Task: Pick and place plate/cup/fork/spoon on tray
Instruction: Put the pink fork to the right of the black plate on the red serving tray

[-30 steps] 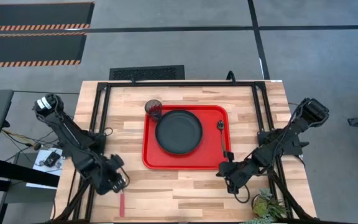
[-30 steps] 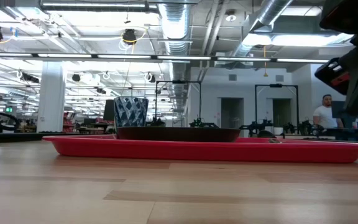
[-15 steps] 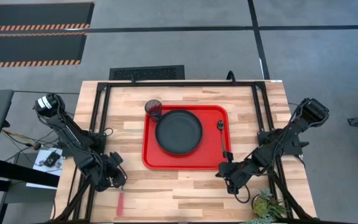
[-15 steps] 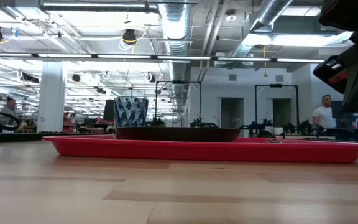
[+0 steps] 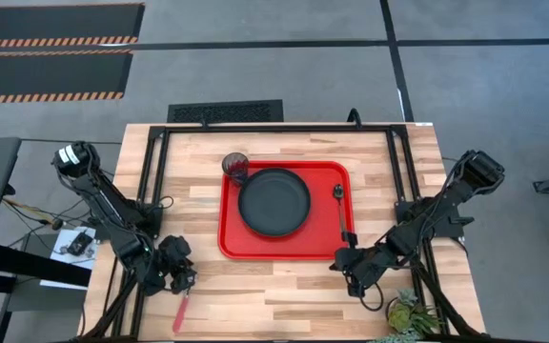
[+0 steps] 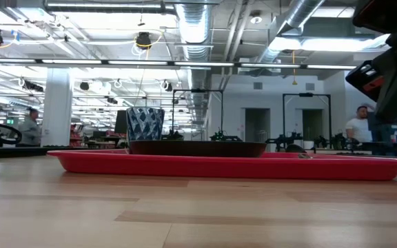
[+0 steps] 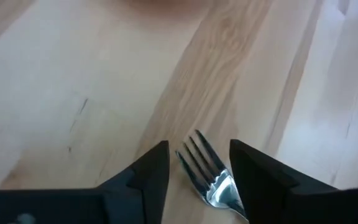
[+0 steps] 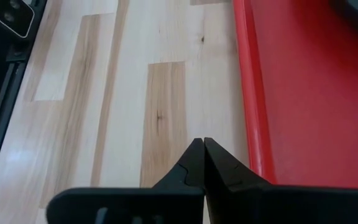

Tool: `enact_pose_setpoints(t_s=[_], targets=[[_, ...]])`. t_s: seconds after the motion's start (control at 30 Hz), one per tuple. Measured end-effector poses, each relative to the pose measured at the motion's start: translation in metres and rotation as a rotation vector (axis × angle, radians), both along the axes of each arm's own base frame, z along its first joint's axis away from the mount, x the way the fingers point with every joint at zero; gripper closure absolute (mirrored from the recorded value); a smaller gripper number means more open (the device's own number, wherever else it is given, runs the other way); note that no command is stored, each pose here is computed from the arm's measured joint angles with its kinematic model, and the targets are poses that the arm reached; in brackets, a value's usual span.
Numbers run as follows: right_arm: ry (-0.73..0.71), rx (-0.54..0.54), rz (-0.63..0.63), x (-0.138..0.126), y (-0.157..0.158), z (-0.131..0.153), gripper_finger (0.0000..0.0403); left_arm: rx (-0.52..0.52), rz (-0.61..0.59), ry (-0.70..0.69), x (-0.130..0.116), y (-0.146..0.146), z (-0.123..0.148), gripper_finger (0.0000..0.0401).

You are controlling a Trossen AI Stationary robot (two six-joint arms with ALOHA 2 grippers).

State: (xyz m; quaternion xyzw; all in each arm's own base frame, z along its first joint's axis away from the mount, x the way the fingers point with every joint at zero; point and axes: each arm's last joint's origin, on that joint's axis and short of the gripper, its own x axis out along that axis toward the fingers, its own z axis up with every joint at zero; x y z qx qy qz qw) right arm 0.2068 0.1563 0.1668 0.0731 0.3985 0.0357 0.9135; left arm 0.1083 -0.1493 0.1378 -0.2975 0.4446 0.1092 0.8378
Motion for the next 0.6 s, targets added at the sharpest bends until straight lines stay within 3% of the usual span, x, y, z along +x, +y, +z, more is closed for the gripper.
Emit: enact_pose_setpoints(t_s=[0.3,0.6], targets=[[0.000,-0.001,0.000,-0.0001,0.0000,0.0000,0.0389,-0.002,-0.057,0.006,0.0002,-0.0021,0.0000,0.0281],[-0.047,-0.005,0.035,0.0028,0.0023,0.0032,0.0388,-0.024,-0.075,0.036,-0.0004,-0.0029,-0.0004,0.0280]])
